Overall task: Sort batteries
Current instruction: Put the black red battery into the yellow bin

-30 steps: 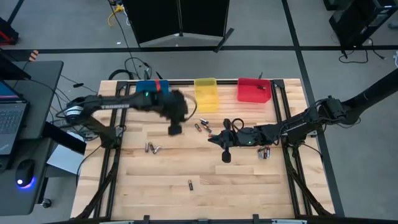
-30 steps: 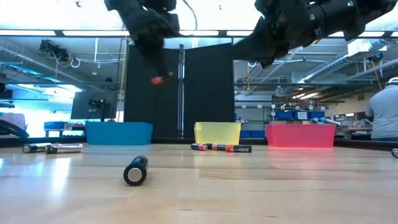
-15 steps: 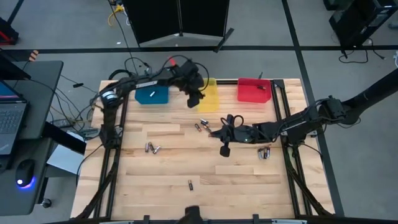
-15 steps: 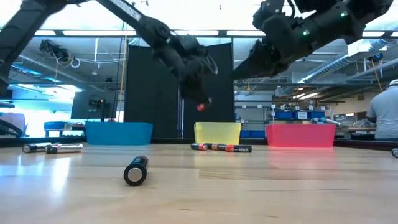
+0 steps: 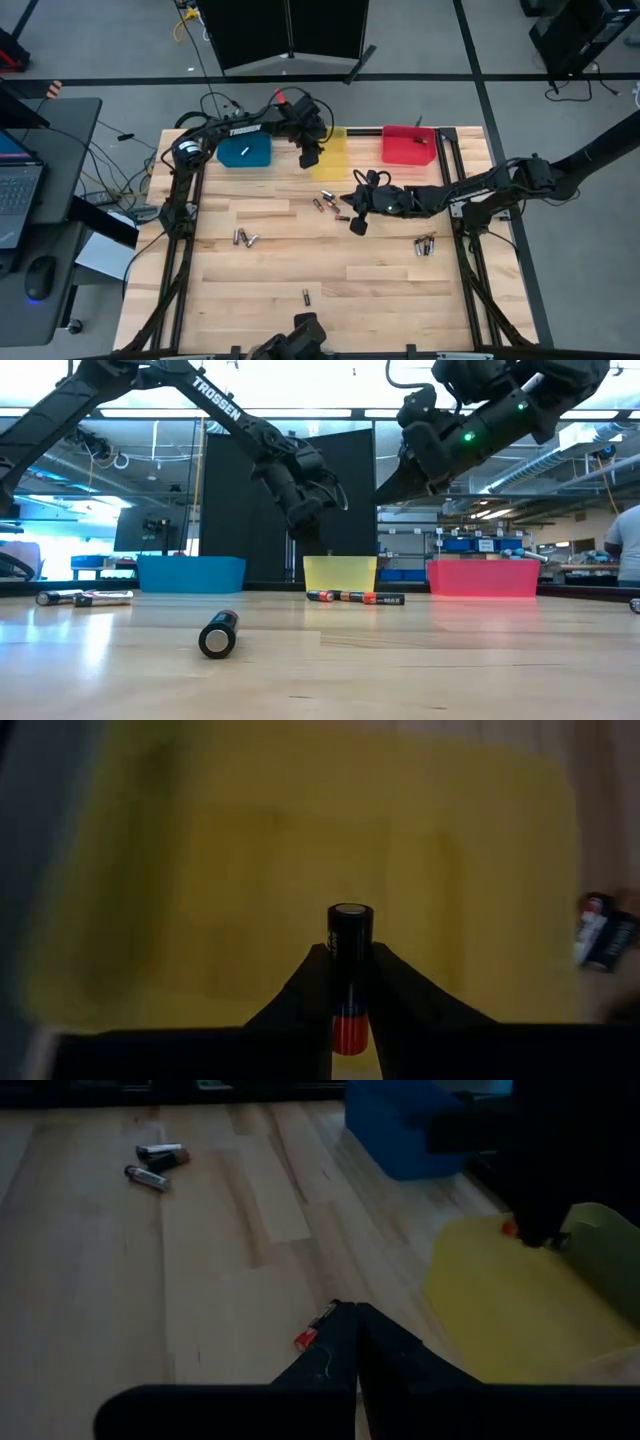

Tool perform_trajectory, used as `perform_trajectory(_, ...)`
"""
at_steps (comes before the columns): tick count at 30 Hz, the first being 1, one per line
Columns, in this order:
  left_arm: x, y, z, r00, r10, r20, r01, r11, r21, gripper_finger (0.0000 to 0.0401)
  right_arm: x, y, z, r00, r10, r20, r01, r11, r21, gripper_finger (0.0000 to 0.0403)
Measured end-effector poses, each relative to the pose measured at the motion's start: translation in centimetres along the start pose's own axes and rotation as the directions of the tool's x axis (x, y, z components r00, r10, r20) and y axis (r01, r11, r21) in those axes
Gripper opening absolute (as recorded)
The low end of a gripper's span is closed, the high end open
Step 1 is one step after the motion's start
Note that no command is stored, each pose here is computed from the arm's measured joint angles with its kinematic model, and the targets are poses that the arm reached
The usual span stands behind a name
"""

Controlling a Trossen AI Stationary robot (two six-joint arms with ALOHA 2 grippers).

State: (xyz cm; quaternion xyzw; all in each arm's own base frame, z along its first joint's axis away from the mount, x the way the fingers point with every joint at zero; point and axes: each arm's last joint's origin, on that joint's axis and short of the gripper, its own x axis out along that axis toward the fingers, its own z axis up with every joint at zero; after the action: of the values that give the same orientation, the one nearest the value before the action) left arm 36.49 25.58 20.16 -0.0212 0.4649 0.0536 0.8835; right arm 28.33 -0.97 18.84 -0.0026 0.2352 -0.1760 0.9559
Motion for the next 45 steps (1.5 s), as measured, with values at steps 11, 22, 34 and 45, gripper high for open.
perform_trajectory(11,-0.4,2.9,0.8,0.999,0.044,-0.012,-0.044,0.999,0.032,0.0044,0.4,-1.3,0.1,1.000,0.011,-0.001,-0.011,0.999,0.030,0.0012)
perform_trajectory(22,0.9,4.5,1.3,0.989,0.119,-0.087,-0.127,0.988,-0.091,0.0044,0.4,-1.1,0.1,1.000,0.020,-0.007,-0.020,0.999,0.033,0.0013)
perform_trajectory(34,2.7,3.4,0.9,0.988,0.077,-0.133,-0.077,0.997,0.007,0.0044,0.3,-0.9,0.0,1.000,0.026,-0.009,-0.026,0.999,0.033,0.0013)
perform_trajectory(45,2.7,3.3,0.9,0.988,0.072,-0.136,-0.072,0.997,0.009,0.0044,0.3,-0.9,0.0,1.000,0.027,-0.010,-0.027,0.999,0.029,0.0013)
